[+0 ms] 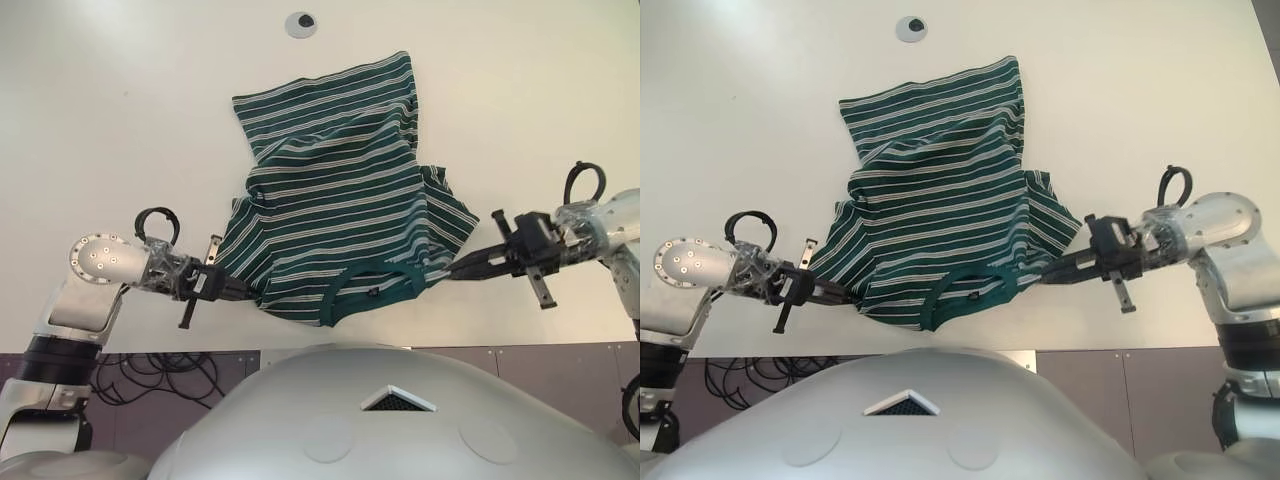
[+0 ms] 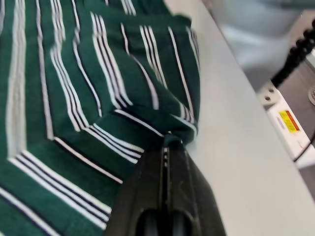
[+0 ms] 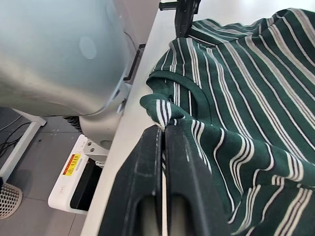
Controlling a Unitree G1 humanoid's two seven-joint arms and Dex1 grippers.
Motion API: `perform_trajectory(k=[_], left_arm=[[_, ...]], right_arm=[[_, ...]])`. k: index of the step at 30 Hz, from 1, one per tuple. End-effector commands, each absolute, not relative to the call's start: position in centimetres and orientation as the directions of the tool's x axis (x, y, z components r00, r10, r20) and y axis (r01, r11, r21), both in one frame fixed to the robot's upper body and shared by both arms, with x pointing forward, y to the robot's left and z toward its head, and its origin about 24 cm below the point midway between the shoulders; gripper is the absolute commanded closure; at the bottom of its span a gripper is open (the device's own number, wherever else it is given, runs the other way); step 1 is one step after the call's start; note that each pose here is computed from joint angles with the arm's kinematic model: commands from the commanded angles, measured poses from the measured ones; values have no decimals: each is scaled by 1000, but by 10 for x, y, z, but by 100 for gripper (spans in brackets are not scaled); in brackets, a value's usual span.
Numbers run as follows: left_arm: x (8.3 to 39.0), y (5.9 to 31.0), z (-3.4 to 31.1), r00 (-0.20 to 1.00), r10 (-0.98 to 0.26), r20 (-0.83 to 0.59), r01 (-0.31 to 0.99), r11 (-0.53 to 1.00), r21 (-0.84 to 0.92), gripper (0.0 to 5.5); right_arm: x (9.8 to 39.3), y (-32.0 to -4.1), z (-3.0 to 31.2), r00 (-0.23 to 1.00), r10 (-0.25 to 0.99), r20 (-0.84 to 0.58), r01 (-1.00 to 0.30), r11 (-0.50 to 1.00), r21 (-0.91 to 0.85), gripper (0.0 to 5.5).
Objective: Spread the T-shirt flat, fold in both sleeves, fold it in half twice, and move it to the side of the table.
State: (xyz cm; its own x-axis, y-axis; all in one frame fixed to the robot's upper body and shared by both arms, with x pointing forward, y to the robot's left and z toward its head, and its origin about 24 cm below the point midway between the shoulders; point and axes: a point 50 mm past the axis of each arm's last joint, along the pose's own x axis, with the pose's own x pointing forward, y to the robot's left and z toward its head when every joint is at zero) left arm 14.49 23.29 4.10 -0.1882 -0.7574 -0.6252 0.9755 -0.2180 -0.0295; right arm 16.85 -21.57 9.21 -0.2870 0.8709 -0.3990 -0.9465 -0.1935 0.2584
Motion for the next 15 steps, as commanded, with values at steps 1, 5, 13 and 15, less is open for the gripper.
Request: perform_trajectory(k=[1,5,13,15], left_arm=[[127,254,30,-277,-619,-735,958,-233,-165,550],[121,264,33,-310,-580,-753,950,-212,-227,550],[104,266,50,-451,-557,-697,890,-221,-400,550],[100,269,51,-485,-533,-694,872,-230,-433,550]], right_arm=[[158,-198,85,-301,863,-406,-940,-199,276,549],[159,-180,70,-225,882,-413,-960,-127,251,549],[144,-191,66,-304,830,-467,-926,-143,349,549],[141,-192,68,-318,825,-468,-920,-149,363,549]])
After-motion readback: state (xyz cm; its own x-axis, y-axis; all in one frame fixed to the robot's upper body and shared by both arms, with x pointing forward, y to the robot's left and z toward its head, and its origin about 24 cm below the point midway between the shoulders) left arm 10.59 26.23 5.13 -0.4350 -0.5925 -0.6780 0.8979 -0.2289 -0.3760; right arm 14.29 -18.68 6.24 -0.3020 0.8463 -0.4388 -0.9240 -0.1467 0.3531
